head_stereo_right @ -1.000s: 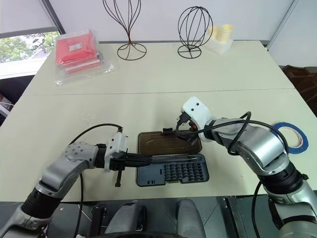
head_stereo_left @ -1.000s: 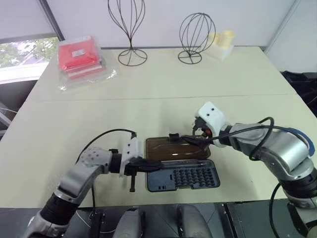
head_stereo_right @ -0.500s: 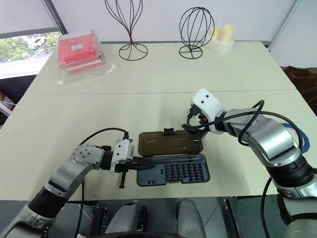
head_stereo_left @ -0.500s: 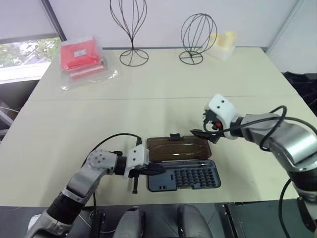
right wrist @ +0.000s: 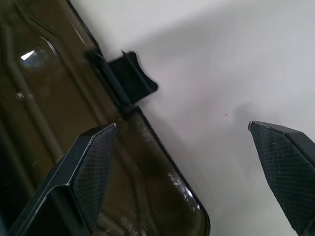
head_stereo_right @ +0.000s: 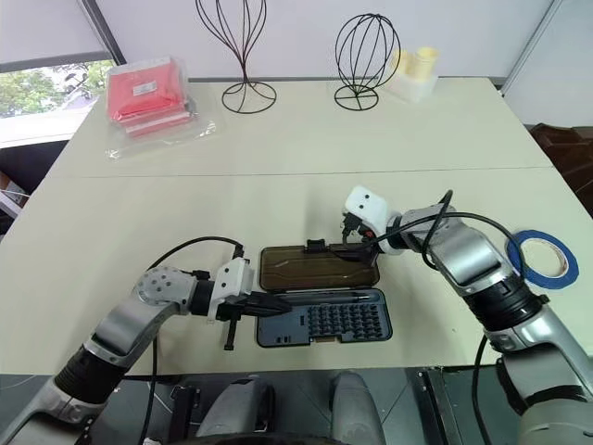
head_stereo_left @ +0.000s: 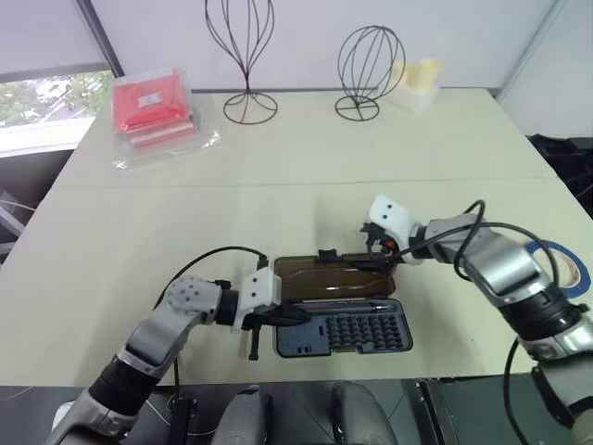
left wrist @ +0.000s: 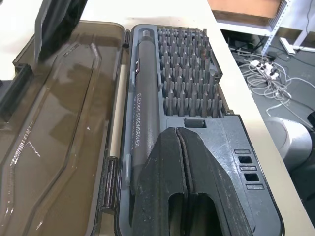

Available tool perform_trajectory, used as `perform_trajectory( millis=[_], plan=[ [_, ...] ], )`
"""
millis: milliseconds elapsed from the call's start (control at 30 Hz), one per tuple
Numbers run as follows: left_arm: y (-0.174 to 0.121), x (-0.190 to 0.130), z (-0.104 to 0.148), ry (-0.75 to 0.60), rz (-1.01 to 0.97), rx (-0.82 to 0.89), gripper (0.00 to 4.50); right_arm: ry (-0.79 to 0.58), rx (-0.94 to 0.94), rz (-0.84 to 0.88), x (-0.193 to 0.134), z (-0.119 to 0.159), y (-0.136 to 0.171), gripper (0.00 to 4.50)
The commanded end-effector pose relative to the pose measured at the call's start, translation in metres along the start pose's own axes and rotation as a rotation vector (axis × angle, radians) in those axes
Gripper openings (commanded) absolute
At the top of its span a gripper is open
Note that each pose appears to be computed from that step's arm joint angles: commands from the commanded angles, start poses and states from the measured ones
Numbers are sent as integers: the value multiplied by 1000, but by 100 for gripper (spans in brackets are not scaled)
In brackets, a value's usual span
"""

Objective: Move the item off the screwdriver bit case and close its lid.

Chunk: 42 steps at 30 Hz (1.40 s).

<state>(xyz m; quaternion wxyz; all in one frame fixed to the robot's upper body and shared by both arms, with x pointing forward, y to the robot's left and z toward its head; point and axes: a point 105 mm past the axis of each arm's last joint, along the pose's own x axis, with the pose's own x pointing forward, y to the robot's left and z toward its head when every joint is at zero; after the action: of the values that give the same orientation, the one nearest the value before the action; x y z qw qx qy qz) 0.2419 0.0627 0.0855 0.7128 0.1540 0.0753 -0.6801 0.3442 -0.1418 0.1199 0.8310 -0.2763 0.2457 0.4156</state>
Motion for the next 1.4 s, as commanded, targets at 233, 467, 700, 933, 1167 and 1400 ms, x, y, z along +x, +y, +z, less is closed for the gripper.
perform_trajectory(
  millis=[233,467,700,933,1167,1400],
  plan=[
    [-3,-7,-29,47,53,-47,0,3,-79,6,4,0,-11,363],
    [-2,-10,-35,44,65,-43,0,42,-106,66,7,-6,-3,168],
    [-1,-10,-37,43,73,-40,0,102,-113,156,18,-19,7,168],
    [-1,-9,-33,37,83,-36,0,132,-98,186,27,-27,2,115],
    [0,-11,-31,39,97,-33,0,165,-151,226,31,-34,7,6],
    [7,-16,-24,33,113,-52,0,163,-349,128,30,-23,-1,6]
  ],
)
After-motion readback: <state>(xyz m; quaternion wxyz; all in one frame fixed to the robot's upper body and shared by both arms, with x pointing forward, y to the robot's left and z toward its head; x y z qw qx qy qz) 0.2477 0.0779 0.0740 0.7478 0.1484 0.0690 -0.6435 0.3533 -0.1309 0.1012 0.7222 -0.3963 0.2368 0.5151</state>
